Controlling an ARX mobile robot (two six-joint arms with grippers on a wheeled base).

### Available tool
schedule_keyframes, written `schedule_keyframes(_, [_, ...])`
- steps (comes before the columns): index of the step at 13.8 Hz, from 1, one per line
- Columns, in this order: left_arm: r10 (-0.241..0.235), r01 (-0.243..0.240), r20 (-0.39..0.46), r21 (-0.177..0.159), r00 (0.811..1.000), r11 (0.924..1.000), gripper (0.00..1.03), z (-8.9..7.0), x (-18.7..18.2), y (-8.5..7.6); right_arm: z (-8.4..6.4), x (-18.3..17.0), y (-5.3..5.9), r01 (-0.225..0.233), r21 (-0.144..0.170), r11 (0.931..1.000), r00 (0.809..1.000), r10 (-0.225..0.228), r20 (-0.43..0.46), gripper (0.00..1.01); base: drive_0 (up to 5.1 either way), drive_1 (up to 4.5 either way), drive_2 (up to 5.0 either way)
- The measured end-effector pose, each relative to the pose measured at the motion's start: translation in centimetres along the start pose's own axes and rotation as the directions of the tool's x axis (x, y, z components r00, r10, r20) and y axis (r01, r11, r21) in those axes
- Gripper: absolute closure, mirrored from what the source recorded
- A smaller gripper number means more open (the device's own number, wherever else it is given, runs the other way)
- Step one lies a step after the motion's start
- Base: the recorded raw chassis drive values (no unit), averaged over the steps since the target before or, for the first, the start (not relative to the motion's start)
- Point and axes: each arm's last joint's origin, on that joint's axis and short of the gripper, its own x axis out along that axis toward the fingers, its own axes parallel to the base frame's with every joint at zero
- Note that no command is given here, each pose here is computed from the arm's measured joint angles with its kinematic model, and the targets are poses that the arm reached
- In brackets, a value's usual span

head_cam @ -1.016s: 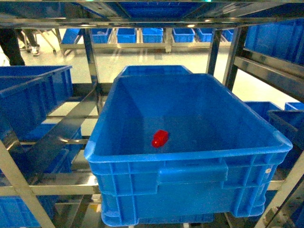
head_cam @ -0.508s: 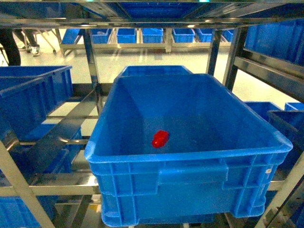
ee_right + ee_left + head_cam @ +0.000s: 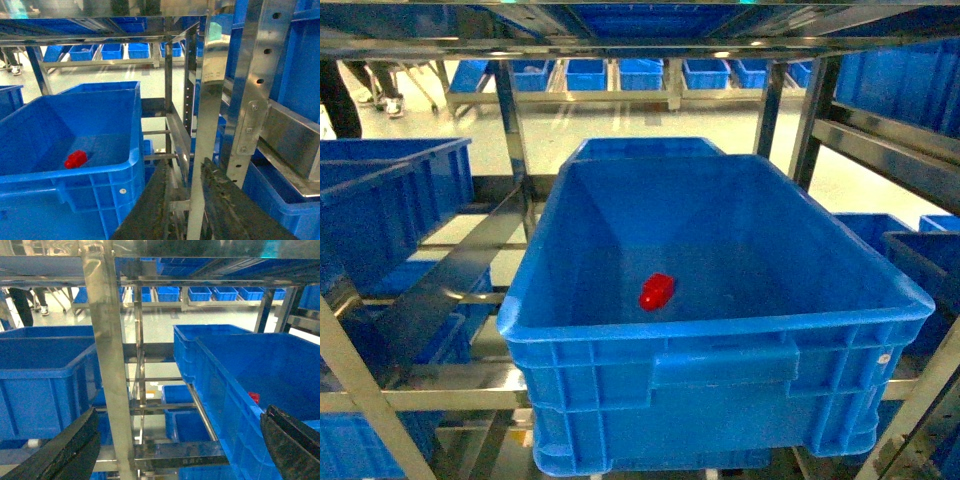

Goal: Pick red block from blue box to shelf

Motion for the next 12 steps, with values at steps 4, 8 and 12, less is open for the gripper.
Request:
schedule_keyframes(4, [0.0,0.0,0.0,0.0,1.0,1.0,0.05,0.0,0.0,0.0,0.0,0.0,0.0,0.0,0.0,1.0,1.0,0.0,0.0,0.34,0.0,0.0,0.0])
schedule_keyframes(8, [0.0,0.0,0.0,0.0,1.0,1.0,0.05,0.0,0.0,0.0,0.0,0.0,0.0,0.0,0.0,1.0,1.0,0.0,0.0,0.03,0.0,0.0,0.0])
schedule_keyframes(12, [0.0,0.0,0.0,0.0,1.0,1.0,0.05,0.0,0.0,0.0,0.0,0.0,0.0,0.0,0.0,1.0,1.0,0.0,0.0,0.03,0.0,0.0,0.0])
